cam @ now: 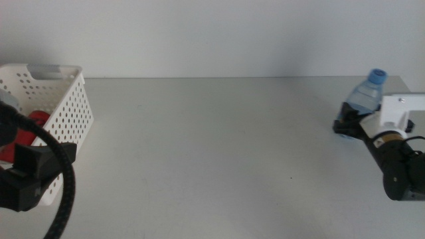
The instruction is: Use arms to grab the bottles and put them into the dustbin to the left of the table.
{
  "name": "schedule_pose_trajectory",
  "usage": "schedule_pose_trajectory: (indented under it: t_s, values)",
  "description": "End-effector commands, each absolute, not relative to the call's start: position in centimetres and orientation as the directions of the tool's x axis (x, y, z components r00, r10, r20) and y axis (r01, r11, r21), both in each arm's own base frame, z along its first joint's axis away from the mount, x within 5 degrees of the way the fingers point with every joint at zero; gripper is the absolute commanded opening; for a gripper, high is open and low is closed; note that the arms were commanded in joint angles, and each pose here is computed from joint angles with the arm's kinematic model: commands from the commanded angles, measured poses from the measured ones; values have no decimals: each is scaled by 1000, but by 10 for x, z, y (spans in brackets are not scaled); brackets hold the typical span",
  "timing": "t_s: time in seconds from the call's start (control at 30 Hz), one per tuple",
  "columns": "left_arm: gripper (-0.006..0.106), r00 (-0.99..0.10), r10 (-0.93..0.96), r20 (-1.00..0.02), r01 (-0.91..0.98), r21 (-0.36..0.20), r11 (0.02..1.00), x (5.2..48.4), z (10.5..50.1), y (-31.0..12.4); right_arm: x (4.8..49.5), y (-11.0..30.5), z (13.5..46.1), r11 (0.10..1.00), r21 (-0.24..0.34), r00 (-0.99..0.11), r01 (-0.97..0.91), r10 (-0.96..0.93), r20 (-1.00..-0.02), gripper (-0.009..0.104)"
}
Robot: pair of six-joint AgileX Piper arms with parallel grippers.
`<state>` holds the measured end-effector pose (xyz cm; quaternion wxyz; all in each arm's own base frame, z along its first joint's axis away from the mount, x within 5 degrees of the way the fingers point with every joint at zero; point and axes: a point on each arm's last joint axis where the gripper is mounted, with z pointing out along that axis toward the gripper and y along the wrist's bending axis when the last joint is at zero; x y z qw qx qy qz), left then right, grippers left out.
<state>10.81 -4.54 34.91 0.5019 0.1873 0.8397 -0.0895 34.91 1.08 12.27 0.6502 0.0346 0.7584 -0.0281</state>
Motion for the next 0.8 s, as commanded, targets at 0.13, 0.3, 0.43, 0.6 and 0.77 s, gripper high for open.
schedule_pose_trajectory:
  t_s: [0.13, 0.3, 0.43, 0.6, 0.77]
  values:
    - [93, -350, 181, -919, 401, 27, 916, 110, 363, -47, 394, 126, 206, 910, 89, 71, -406, 128, -989, -1]
    - [93, -350, 181, -919, 401, 27, 916, 110, 363, -47, 415, 208, 220, 794, 85, 34, -603, 132, -991, -1]
    - [93, -350, 181, -919, 400, 28, 916, 110, 363, -47, 426, 255, 214, 740, 52, 27, -670, 94, -995, -1]
    - [93, -350, 181, -919, 400, 28, 916, 110, 363, -47, 429, 286, 205, 707, 35, 36, -707, 85, -996, -1]
    - [93, -350, 181, -919, 400, 28, 916, 110, 363, -47, 423, 299, 195, 660, -86, 104, -747, -13, -995, 1]
